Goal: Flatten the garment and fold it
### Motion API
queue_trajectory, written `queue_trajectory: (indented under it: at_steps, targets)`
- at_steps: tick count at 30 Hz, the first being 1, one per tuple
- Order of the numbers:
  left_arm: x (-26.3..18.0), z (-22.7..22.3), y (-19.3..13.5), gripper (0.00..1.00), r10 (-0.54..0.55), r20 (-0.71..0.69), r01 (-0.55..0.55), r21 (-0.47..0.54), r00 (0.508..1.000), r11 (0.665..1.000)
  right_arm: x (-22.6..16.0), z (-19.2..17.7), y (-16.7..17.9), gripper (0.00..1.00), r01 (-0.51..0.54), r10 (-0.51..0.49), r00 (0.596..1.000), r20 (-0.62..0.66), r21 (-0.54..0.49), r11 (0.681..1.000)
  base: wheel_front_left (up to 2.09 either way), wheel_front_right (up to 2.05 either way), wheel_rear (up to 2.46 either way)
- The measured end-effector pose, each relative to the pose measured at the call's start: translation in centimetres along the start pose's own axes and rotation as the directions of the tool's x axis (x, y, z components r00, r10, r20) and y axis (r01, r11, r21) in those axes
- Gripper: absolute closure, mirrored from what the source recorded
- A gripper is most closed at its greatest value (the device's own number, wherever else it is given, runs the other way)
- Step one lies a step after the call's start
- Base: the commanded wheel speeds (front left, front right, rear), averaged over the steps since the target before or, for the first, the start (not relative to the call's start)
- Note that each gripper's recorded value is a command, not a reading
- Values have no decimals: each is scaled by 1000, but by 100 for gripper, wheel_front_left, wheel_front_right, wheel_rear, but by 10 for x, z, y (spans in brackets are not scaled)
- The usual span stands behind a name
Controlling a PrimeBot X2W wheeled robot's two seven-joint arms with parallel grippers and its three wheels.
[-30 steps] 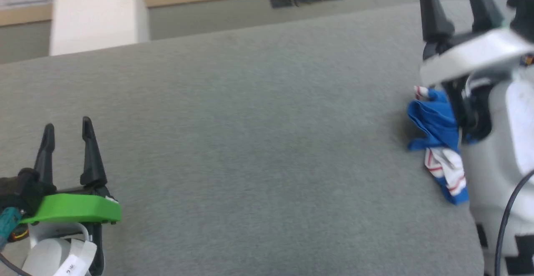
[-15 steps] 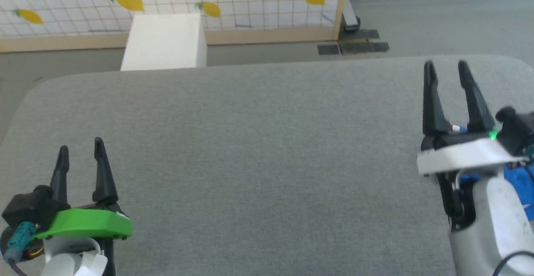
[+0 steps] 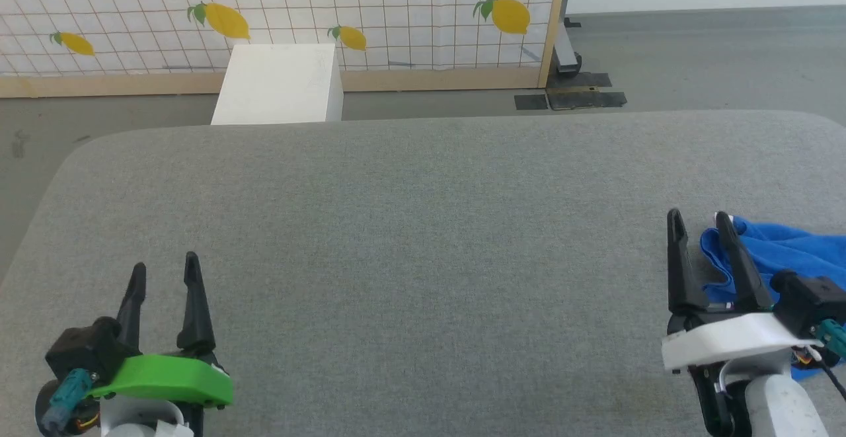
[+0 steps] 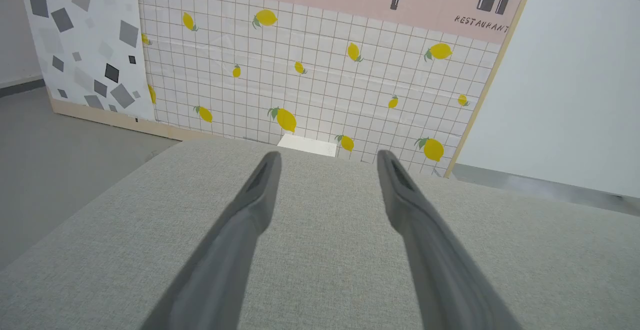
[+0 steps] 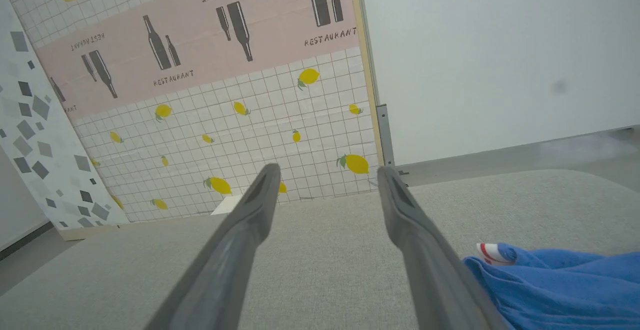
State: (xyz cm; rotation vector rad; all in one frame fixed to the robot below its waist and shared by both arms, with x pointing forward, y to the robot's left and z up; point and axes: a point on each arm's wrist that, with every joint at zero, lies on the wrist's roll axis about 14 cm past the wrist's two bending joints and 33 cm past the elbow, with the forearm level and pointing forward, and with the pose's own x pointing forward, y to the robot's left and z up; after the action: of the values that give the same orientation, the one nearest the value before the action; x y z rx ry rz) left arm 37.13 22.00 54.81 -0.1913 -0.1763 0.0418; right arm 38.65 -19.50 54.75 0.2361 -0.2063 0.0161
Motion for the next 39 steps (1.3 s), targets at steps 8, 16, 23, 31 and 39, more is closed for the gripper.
queue_trajectory:
  at_steps: [8, 16, 23, 31, 39]
  targets:
    - [-5, -27, -14, 0, -57, -102, 59, 16, 993, 998, -8, -11, -6, 0, 15, -15, 999, -37, -21, 1000, 0, 0, 0]
    - [-7, -45, -18, 0, -73, -173, 77, 17, 982, 997, -14, -30, -7, 0, 16, -19, 994, -109, -32, 999, 0, 0, 0]
    - [-8, -50, -17, 0, -74, -190, 80, 24, 979, 997, -16, -36, -7, 0, 12, -17, 990, -143, -37, 999, 0, 0, 0]
    - [-6, -55, -19, 0, -80, -203, 87, 24, 976, 996, -17, -42, -8, 0, 15, -21, 986, -164, -37, 999, 0, 0, 0]
    - [-6, -57, -20, 0, -84, -207, 91, 25, 975, 996, -18, -43, -9, 0, 18, -24, 985, -171, -38, 999, 0, 0, 0]
